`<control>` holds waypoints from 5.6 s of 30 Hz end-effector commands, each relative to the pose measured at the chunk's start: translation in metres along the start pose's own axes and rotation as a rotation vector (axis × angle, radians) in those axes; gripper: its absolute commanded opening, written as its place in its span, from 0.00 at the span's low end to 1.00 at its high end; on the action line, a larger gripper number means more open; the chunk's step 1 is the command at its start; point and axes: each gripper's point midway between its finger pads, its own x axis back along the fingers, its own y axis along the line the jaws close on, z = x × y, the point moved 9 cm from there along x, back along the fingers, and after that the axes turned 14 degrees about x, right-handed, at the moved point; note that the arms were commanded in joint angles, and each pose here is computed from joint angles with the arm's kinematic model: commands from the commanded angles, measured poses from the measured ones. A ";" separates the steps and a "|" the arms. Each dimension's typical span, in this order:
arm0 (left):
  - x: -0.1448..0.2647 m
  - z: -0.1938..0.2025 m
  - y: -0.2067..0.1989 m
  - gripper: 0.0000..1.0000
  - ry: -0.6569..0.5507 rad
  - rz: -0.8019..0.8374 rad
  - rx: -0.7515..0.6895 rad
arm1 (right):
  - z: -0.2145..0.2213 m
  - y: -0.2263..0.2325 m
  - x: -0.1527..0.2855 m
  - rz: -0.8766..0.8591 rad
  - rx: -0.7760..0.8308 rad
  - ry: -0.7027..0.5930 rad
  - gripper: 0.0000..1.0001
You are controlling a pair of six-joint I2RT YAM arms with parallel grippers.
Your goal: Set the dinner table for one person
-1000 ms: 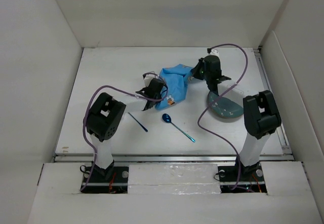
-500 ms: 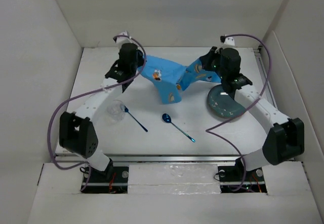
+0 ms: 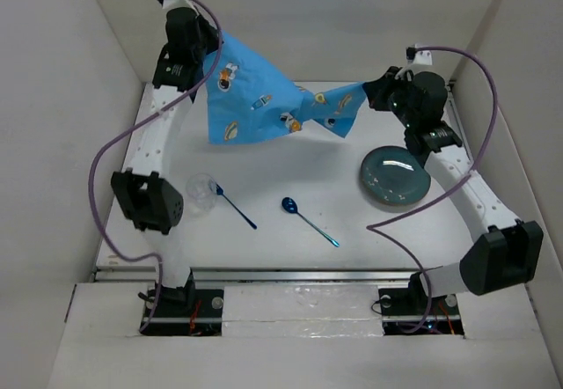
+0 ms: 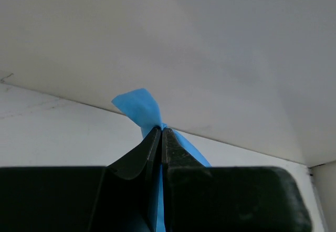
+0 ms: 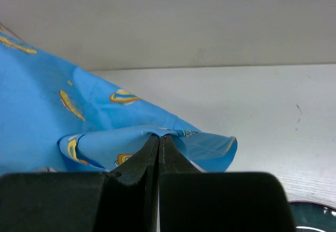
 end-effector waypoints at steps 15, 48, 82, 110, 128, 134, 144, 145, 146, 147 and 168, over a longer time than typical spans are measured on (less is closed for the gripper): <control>-0.100 0.071 0.110 0.65 0.252 -0.231 -0.135 | 0.182 0.025 -0.021 -0.062 -0.136 0.415 0.01; 0.005 0.211 0.217 0.48 0.790 -0.670 -0.424 | 0.149 -0.011 -0.029 -0.027 -0.161 0.326 0.00; 0.021 0.071 0.091 0.00 0.286 -0.246 -0.083 | 0.205 0.018 0.033 -0.093 -0.152 0.505 0.18; 0.046 0.068 0.082 0.00 0.258 -0.125 -0.033 | 0.285 0.065 0.056 0.221 0.043 0.805 0.41; 0.066 0.044 0.062 0.00 0.177 -0.046 0.000 | 0.192 0.064 0.048 0.330 0.034 0.549 0.00; 0.101 -0.010 0.004 0.00 0.076 0.175 0.093 | 0.037 0.054 0.070 0.275 0.017 0.191 0.00; 0.148 -0.067 -0.030 0.00 -0.125 0.273 0.098 | -0.083 0.017 0.118 0.283 0.033 -0.076 0.00; 0.144 -0.068 -0.028 0.00 -0.147 0.247 0.099 | -0.082 0.013 0.107 0.271 0.038 -0.056 0.00; 0.133 -0.063 -0.024 0.00 -0.129 0.223 0.086 | -0.085 0.001 0.100 0.297 0.036 -0.058 0.00; 0.131 -0.066 -0.027 0.00 -0.131 0.220 0.082 | -0.088 -0.002 0.094 0.263 0.036 -0.061 0.00; 0.018 -0.064 0.030 0.00 0.046 0.223 0.131 | -0.099 -0.060 -0.054 0.104 0.013 -0.030 0.00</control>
